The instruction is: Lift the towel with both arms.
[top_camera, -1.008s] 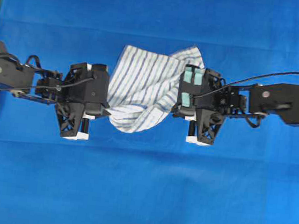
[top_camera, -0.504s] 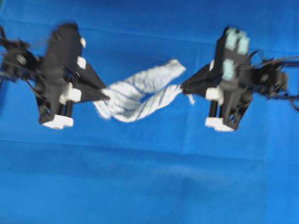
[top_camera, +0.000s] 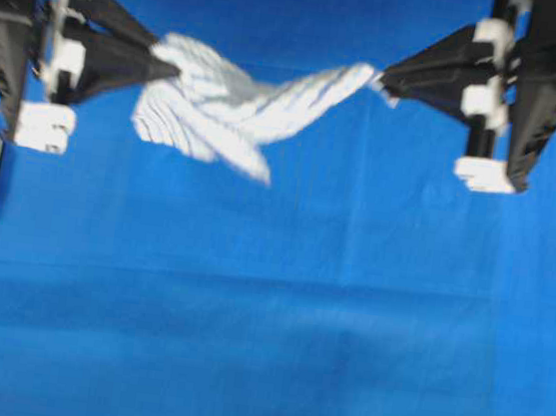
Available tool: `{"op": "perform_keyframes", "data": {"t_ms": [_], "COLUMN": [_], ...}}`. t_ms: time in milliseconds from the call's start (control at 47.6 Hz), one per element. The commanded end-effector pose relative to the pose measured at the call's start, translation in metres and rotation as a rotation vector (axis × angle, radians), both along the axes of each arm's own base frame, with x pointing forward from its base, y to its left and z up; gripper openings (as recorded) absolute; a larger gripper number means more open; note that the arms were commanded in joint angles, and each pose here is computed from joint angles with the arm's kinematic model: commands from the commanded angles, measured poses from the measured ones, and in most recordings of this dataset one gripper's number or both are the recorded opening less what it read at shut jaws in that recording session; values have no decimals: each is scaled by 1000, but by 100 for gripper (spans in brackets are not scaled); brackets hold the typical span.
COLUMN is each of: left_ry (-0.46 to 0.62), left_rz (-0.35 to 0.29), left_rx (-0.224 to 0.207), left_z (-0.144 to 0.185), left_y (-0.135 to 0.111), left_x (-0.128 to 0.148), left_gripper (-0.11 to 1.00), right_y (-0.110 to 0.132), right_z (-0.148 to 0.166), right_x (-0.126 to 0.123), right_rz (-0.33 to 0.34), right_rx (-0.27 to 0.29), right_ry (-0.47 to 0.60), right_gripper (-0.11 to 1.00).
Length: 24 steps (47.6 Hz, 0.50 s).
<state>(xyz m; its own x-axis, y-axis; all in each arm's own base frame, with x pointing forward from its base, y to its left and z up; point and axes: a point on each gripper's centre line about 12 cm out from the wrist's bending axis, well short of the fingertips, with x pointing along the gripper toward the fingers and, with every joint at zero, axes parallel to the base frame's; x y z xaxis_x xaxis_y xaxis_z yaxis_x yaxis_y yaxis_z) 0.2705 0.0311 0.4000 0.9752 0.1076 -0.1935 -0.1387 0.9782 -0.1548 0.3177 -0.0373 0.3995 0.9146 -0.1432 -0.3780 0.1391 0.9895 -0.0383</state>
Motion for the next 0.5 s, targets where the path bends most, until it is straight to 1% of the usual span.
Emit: {"op": "perform_keyframes", "data": {"t_ms": [0, 147, 273, 483], "left_ry": [-78, -108, -123, -116], "left_rz": [8, 8, 7, 0], "left_rx": [10, 13, 17, 23], "left_z": [29, 44, 50, 49], "left_y": [1, 1, 1, 0], "left_x": [-6, -7, -8, -5], "left_gripper": [3, 3, 3, 3], "right_y": [0, 0, 0, -1], "right_z": [33, 51, 54, 52], "right_x": [-10, -18, -21, -20], "right_rz": [-6, -8, -8, -10], "right_rx": [-17, -32, -37, -39], "right_ry": [-71, -113, -120, -110], "right_gripper": [-1, -1, -1, -1]}}
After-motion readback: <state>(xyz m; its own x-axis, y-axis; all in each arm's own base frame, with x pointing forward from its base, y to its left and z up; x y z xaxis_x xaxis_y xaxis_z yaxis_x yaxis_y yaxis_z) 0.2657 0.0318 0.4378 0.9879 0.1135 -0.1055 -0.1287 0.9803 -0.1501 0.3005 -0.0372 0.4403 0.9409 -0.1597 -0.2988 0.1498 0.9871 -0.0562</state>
